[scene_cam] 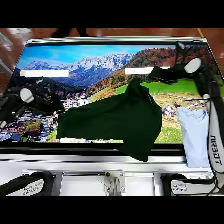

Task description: Fold the shirts.

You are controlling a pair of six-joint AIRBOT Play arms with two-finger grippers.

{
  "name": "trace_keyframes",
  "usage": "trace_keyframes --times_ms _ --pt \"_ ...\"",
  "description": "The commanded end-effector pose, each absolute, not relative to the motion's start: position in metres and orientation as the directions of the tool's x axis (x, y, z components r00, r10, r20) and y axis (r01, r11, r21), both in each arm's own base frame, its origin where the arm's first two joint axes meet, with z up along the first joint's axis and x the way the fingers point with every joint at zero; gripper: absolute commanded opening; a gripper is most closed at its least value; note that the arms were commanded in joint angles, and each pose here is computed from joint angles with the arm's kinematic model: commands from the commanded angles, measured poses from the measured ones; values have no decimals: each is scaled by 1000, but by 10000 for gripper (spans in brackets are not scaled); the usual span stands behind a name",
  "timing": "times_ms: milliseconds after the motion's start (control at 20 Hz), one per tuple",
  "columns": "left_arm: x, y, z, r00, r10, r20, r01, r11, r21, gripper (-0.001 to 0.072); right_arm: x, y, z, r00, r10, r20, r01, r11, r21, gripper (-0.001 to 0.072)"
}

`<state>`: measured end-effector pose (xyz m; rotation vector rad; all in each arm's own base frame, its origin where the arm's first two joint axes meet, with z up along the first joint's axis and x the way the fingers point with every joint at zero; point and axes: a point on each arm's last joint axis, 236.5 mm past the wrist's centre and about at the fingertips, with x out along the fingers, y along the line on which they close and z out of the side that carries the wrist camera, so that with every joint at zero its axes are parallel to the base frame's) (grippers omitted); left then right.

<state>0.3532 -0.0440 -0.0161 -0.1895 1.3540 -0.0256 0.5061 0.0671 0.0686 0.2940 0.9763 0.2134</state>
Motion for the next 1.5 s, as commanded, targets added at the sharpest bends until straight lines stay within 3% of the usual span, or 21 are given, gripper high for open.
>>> trace_keyframes --times_ms 0,100,200,250,350,450,850,1050,1100,1150,1200,1250,1450 --pt "306 -11 -6 8 -111 -994 44 993 -110 704 431 -11 66 331 121 -936 10 991 132 674" --pt "284 -5 -20 -55 -132 -990 -3 991 -132 705 380 -41 48 151 123 -981 59 989 133 674" --pt "272 -25 -41 -67 -263 -963 -60 964 -259 705 342 -41 25 48 248 -967 141 957 253 674" --pt "268 -39 -50 -59 -340 -938 -78 939 -336 706 331 -31 14 36 340 -940 185 922 341 674" --pt "258 -46 -72 -55 -381 -923 -137 919 -371 707 325 6 1 89 543 -835 242 802 547 674" --pt "247 -43 -87 -68 -381 -922 -175 915 -365 708 322 30 -13 130 615 -778 252 739 625 674" --pt "267 -38 -103 19 -397 -918 -222 893 -391 707 311 33 -58 149 584 -798 319 735 598 674" --pt "268 -62 -126 -31 -458 -889 -264 861 -434 703 310 33 -58 146 583 -799 321 736 596 674" --pt "265 -65 -132 -55 -463 -884 -291 855 -430 665 309 32 -59 142 579 -803 319 741 590 674" --pt "262 -66 -137 -73 -466 -882 -314 850 -423 460 309 31 -60 139 574 -807 318 746 586 675" --pt "261 -68 -137 -79 -473 -878 -318 846 -428 186 307 28 -62 133 563 -816 316 756 573 675" --pt "262 -68 -136 -75 -473 -878 -299 851 -432 41 305 26 -65 126 555 -822 316 763 563 677" --pt "277 -66 -112 -3 -464 -886 -225 863 -452 42 294 28 -85 86 558 -825 352 758 549 678"
